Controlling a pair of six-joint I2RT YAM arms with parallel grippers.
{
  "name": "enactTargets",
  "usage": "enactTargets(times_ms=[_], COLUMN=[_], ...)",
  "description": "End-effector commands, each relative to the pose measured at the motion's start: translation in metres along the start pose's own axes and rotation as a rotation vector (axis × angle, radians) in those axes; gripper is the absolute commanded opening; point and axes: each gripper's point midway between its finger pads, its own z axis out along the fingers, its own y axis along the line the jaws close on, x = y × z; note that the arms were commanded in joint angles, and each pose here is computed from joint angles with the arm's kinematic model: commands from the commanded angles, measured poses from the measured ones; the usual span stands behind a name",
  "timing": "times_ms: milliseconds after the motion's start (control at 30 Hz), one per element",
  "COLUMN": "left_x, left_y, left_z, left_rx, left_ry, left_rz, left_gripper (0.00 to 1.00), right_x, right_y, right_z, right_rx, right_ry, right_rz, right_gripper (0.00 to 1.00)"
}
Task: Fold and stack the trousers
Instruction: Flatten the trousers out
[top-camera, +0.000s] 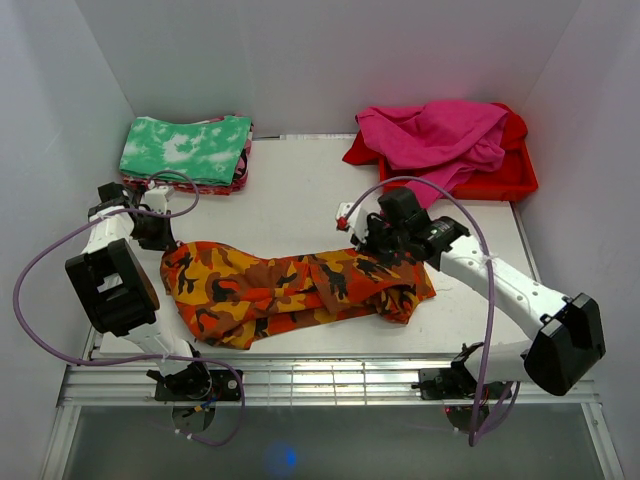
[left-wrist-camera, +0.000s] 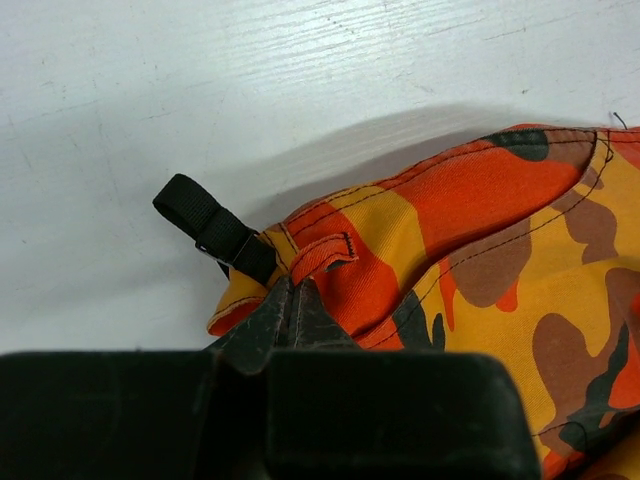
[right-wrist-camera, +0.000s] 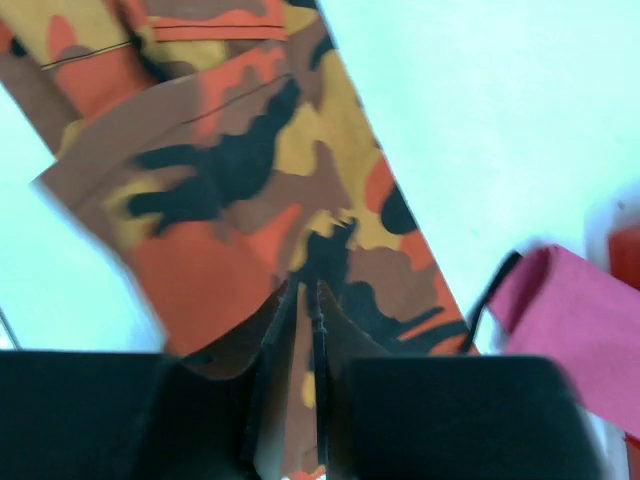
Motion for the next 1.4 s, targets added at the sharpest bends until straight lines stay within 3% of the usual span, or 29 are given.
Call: enactTargets(times_ms=[0,200,233,267,300,400,500,567,867,933,1067,1100,1167,1367], left_x=[-0.012,-0.020,-0.019,-0.019,-0.017,-0.014,-0.013,-0.012,-0.008,-0.008,-0.007,-0.007,-0.007,-0.005], left_y=[-0.004,-0.003,-0.004,-0.003,-0.003,-0.004,-0.005,-0.007,-0.007,-0.007,-0.005,-0.005,-0.005,-0.003], left_z=[-0.015,-0.025,-0.025,-0.025,-0.022,-0.019,-0.019,-0.019,-0.017,-0.016,-0.015,-0.015,-0.015,-0.015], left_rx=[-0.020,-0.039,-0.038,-0.036,-0.031,-0.023,-0.019,-0.018,-0.021,-0.021,-0.029,-0.032,-0.033,-0.044], left_ry=[-0.027,-0.047,-0.044,-0.042,-0.034,-0.023,-0.022,-0.024,-0.016,-0.014,-0.012,-0.014,-0.015,-0.009], left_rz=[0.020,0.053,0.054,0.053,0.048,0.038,0.030,0.031,0.030,0.031,0.035,0.036,0.040,0.045], left_gripper=[0.00,0.00,0.00,0.00,0.00,0.00,0.00,0.00,0.00,0.00,0.00,0.00,0.00,0.00], right_x=[0.006,0.027,0.025,0.025,0.025,0.011,0.001,0.000,0.021,0.022,0.022,0.021,0.015,-0.003], right_y=[-0.009,-0.053,-0.052,-0.049,-0.042,-0.021,0.011,0.035,0.047,0.044,0.042,0.041,0.039,0.015], right_z=[-0.020,-0.064,-0.067,-0.067,-0.067,-0.055,-0.031,-0.009,0.052,0.057,0.060,0.058,0.050,0.003], right_rx=[-0.010,0.097,0.081,0.064,0.030,-0.072,-0.155,-0.200,-0.239,-0.233,-0.224,-0.220,-0.200,-0.113], right_ry=[-0.052,-0.116,-0.124,-0.122,-0.120,-0.135,-0.096,-0.042,0.106,0.119,0.121,0.115,0.093,-0.035], right_rz=[0.098,0.253,0.251,0.236,0.244,0.241,0.182,0.116,0.056,0.051,0.046,0.047,0.053,0.121], right_gripper=[0.08,0.08,0.12,0.20,0.43,0.75,0.87,0.88,0.76,0.67,0.34,0.19,0.08,0.08])
